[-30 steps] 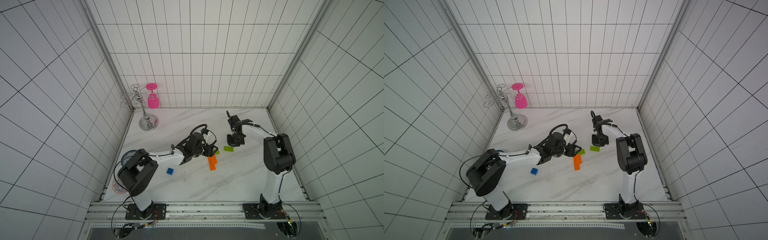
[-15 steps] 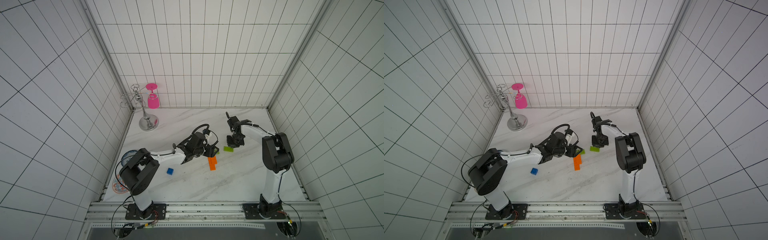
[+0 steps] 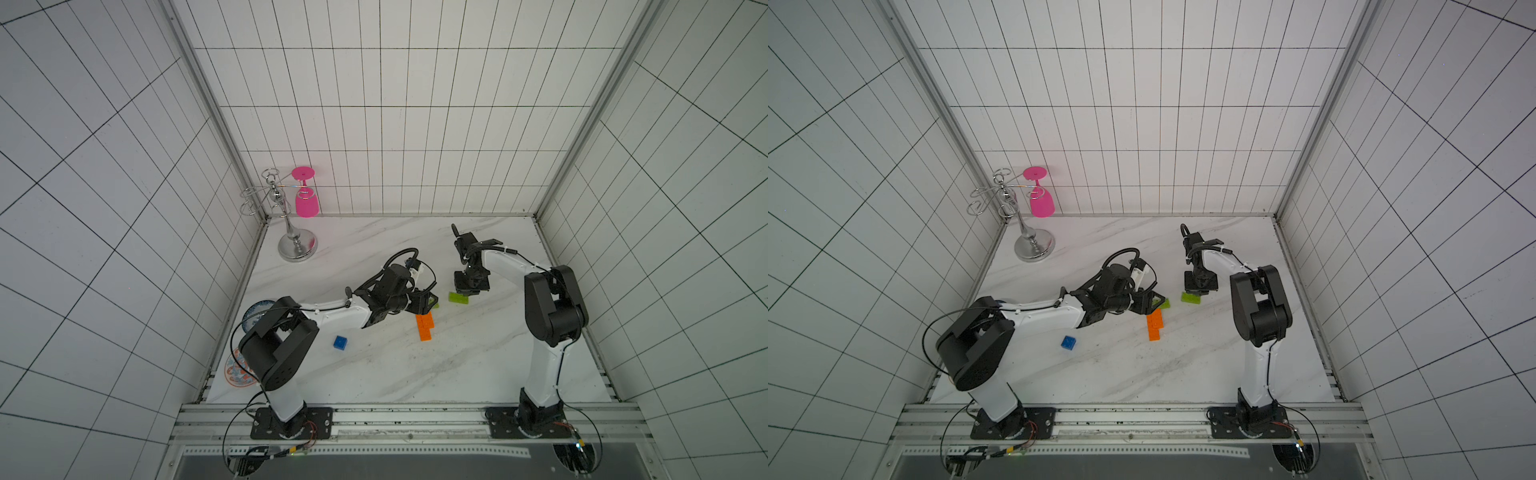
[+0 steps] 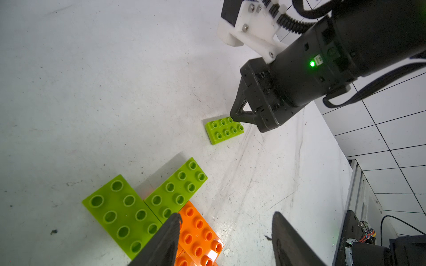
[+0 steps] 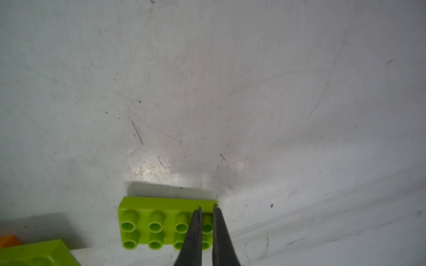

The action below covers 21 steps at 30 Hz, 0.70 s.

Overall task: Assemble a small pinwheel with lego
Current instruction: Pick up the lego brick from the center of the board.

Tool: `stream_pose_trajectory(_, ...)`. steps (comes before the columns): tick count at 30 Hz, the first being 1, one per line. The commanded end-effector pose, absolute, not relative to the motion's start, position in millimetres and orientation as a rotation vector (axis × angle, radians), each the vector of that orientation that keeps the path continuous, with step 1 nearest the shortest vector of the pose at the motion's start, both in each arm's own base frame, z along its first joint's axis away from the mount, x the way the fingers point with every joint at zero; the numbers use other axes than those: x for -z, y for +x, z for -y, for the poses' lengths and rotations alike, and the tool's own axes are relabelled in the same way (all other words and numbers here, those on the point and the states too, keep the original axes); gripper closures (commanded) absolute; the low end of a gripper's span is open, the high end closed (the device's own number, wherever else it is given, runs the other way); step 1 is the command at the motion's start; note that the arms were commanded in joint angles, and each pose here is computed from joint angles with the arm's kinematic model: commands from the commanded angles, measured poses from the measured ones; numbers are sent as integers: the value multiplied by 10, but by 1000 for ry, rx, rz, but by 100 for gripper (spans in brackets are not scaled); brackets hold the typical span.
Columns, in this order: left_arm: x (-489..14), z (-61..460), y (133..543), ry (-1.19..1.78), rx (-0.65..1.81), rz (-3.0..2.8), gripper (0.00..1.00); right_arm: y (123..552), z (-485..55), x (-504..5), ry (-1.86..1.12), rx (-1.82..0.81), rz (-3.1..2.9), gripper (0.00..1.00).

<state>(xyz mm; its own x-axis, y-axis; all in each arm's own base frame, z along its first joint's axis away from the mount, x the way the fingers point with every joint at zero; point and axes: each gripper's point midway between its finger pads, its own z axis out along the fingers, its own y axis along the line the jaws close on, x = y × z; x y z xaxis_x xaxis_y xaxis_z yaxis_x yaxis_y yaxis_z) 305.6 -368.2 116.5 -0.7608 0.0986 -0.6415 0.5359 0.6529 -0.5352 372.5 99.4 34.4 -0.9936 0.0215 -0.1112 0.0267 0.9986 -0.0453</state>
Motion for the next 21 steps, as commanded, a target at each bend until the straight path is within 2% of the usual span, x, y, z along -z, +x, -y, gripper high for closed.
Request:
stream_pose_trajectory(1,-1284,3671,3051,497,994,-2264,35,3702,-932,-578,33,126,-2996,92)
stream_pose_trajectory(10,-1381,3394,3094,421,1004,-2242,35,3574,-1119,-809,-87,108,-2961,92)
stream_pose_trajectory(21,-1258,2528,3031,207,950,-2264,35,3305,-2015,-914,-347,-7,-2947,91)
